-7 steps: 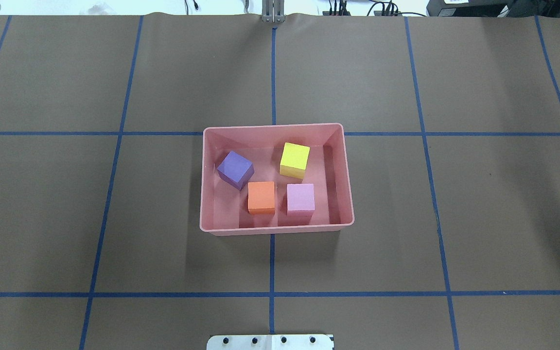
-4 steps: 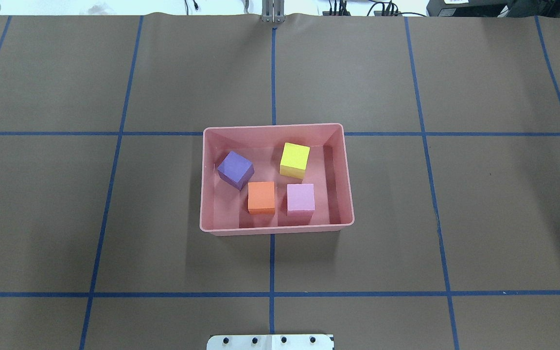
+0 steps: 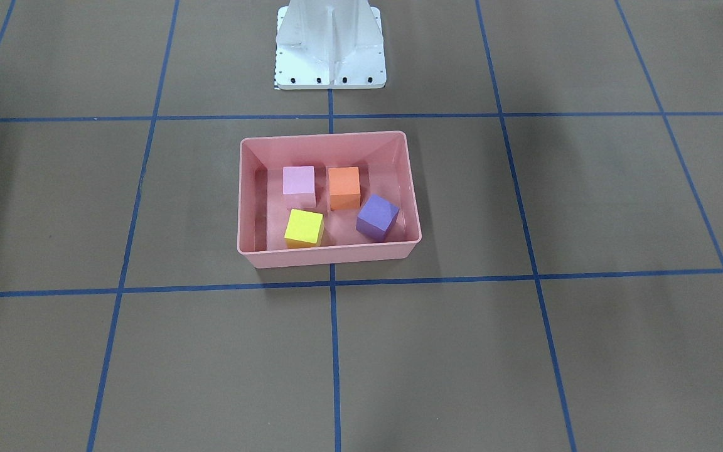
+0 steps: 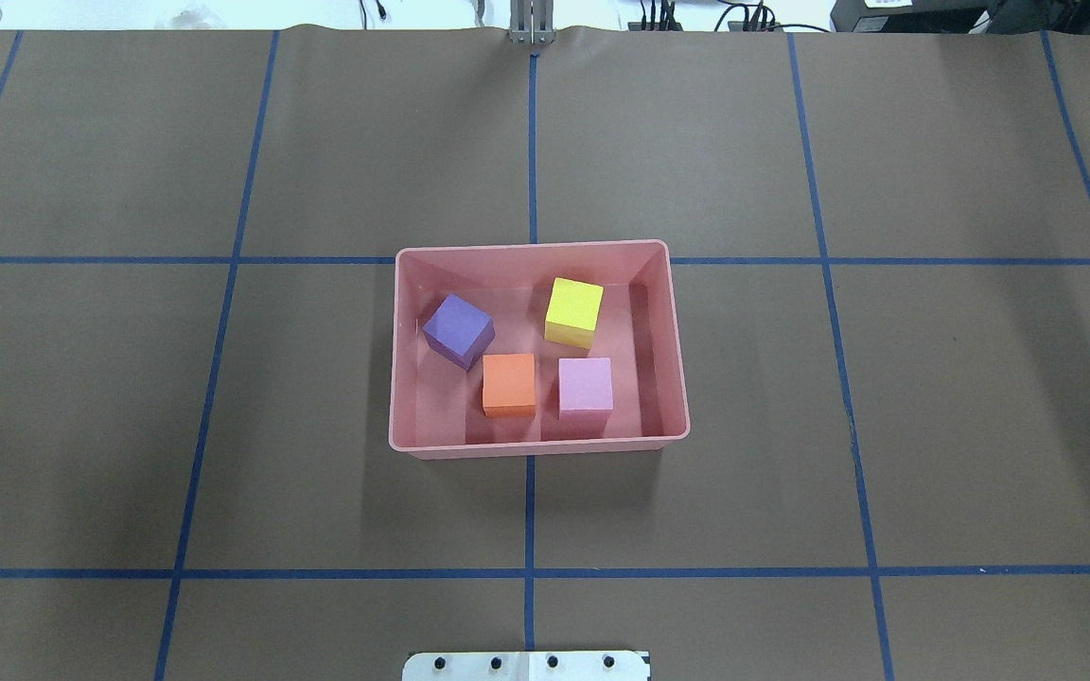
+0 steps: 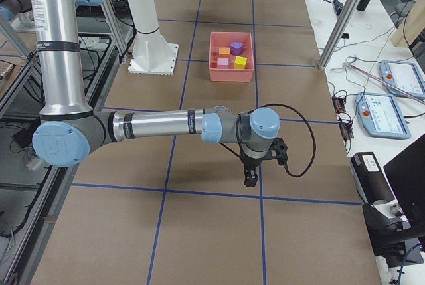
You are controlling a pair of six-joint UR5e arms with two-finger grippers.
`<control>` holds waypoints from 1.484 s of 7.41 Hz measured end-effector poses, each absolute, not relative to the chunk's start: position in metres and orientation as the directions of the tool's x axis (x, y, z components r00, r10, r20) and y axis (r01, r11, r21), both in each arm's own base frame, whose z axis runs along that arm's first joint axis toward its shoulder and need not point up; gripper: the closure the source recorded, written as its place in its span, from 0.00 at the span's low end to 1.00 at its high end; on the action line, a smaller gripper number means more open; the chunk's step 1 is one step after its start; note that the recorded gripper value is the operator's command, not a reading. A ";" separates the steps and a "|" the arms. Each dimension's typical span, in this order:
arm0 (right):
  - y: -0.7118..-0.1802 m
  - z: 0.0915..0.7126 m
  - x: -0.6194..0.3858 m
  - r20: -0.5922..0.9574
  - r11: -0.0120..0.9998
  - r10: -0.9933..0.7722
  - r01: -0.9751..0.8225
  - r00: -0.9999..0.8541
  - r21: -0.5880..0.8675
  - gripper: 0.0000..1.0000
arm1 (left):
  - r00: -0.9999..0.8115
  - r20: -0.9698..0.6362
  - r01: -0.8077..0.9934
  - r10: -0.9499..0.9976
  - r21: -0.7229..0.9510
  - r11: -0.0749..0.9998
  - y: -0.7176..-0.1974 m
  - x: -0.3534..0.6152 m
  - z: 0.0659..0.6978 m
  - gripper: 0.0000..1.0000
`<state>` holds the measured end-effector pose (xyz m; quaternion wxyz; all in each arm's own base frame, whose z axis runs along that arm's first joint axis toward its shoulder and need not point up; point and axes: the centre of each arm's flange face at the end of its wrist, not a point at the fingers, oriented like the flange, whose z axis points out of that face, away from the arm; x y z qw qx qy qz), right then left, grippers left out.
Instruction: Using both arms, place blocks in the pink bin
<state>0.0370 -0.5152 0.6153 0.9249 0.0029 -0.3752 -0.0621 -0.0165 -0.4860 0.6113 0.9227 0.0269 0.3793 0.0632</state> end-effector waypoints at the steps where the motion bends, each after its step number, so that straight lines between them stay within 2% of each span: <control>1: -0.511 0.614 0.041 0.695 0.993 -0.116 0.109 0.710 0.055 0.00 | 0.706 -0.698 -0.084 0.117 0.081 0.993 -0.487 -0.017 0.615 0.00; 8: -0.494 0.608 0.044 0.692 0.994 -0.111 0.097 0.713 0.059 0.00 | 0.691 -0.723 0.013 -0.009 -0.001 1.000 -0.486 -0.050 0.609 0.00; 11: -0.496 0.608 0.044 0.692 0.994 -0.109 0.095 0.713 0.059 0.00 | 0.692 -0.722 0.011 -0.001 0.008 1.000 -0.479 -0.055 0.614 0.00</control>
